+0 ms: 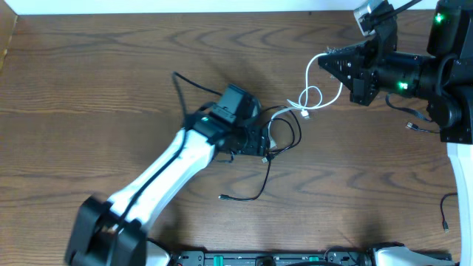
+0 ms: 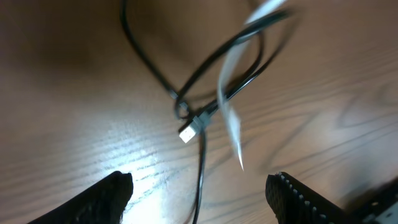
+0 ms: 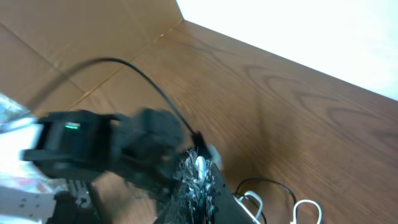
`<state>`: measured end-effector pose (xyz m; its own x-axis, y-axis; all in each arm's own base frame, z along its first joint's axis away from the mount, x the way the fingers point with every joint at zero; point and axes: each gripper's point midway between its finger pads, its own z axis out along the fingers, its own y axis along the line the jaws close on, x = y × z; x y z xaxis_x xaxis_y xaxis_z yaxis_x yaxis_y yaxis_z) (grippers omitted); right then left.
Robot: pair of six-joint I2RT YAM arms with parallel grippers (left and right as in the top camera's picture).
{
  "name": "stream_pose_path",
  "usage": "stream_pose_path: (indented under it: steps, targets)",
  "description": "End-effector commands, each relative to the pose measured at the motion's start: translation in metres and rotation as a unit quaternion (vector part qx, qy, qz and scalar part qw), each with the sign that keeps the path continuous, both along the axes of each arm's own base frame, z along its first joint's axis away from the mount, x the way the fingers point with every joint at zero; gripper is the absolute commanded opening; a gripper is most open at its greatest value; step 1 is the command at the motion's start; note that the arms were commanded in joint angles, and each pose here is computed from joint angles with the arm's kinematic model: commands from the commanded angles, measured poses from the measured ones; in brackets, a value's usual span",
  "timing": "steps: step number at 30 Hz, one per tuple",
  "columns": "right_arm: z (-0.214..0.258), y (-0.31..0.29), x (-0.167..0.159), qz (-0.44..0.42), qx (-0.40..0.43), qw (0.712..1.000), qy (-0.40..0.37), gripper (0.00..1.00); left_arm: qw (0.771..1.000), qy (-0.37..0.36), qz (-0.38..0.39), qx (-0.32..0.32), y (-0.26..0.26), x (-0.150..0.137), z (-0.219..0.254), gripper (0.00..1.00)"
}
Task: Untangle cables
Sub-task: 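Grasp the white cable with the right gripper and lift it upward-right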
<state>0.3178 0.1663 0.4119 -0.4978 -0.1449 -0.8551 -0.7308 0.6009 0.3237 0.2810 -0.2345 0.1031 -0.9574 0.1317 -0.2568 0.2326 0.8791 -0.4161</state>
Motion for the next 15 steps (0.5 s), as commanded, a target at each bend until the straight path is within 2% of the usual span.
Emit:
stream_pose_path:
  steps: [1, 6, 11, 15]
  targets:
    - [0.004, -0.003, 0.002, -0.016, -0.007, 1.0, -0.006, 0.01, 0.998, -0.061, -0.001, -0.023, 0.006, 0.006, 0.04, 0.73]
    - [0.0, -0.007, 0.005, -0.029, -0.017, 0.999, -0.002, 0.01, 0.995, -0.088, -0.006, -0.051, 0.004, 0.003, 0.065, 0.73]
    - [-0.001, -0.008, 0.005, -0.032, -0.019, 0.999, 0.0, 0.01, 0.993, -0.087, -0.018, -0.074, -0.004, 0.0, 0.071, 0.73]
    - [-0.012, -0.031, 0.024, -0.107, -0.072, 0.992, -0.007, 0.01, 0.995, -0.078, -0.015, -0.064, -0.002, 0.0, 0.064, 0.73]
